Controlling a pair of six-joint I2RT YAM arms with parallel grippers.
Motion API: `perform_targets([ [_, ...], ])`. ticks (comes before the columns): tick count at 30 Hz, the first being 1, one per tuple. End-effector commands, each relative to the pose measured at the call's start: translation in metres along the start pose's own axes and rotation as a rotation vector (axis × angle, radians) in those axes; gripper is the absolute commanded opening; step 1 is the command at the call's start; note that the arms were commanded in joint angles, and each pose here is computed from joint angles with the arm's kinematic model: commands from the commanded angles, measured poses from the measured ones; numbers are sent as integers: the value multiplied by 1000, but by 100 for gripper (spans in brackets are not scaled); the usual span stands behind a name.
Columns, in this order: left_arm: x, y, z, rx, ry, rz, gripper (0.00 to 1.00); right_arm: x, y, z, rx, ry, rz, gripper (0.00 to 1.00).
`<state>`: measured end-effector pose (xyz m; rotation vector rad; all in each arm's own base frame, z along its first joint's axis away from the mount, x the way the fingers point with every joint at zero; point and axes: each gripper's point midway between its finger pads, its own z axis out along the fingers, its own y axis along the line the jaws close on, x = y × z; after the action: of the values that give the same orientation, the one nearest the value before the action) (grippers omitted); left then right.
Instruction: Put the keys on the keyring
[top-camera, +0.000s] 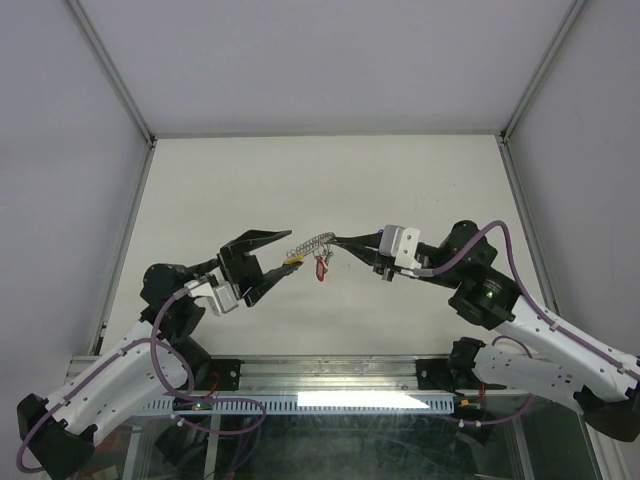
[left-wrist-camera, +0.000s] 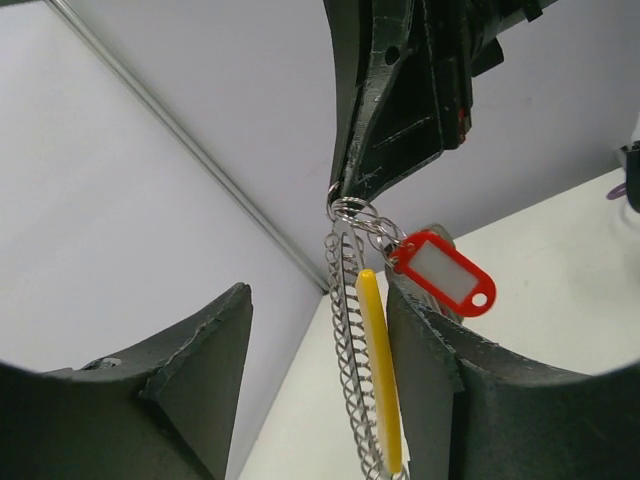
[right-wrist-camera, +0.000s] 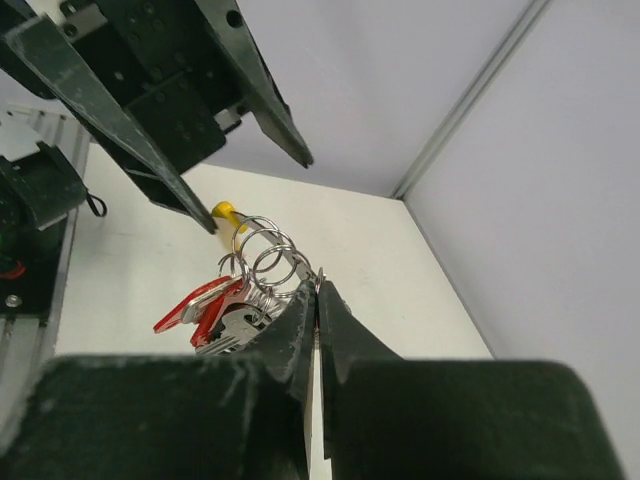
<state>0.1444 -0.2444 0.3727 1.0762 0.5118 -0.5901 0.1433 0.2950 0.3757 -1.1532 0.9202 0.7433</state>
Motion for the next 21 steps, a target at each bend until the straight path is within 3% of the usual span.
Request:
perform_targets([
  [1, 1, -13, -5, 45, 49, -119, 56, -33, -34, -14, 127, -6, -114, 0],
  [12, -3, -12, -2, 20, 44, -278, 59, -19, -40, -16, 151, 65, -149, 0],
  [21, -26, -6, 5, 22, -88, -252, 45, -1, 3, -12, -43, -28, -293, 1],
])
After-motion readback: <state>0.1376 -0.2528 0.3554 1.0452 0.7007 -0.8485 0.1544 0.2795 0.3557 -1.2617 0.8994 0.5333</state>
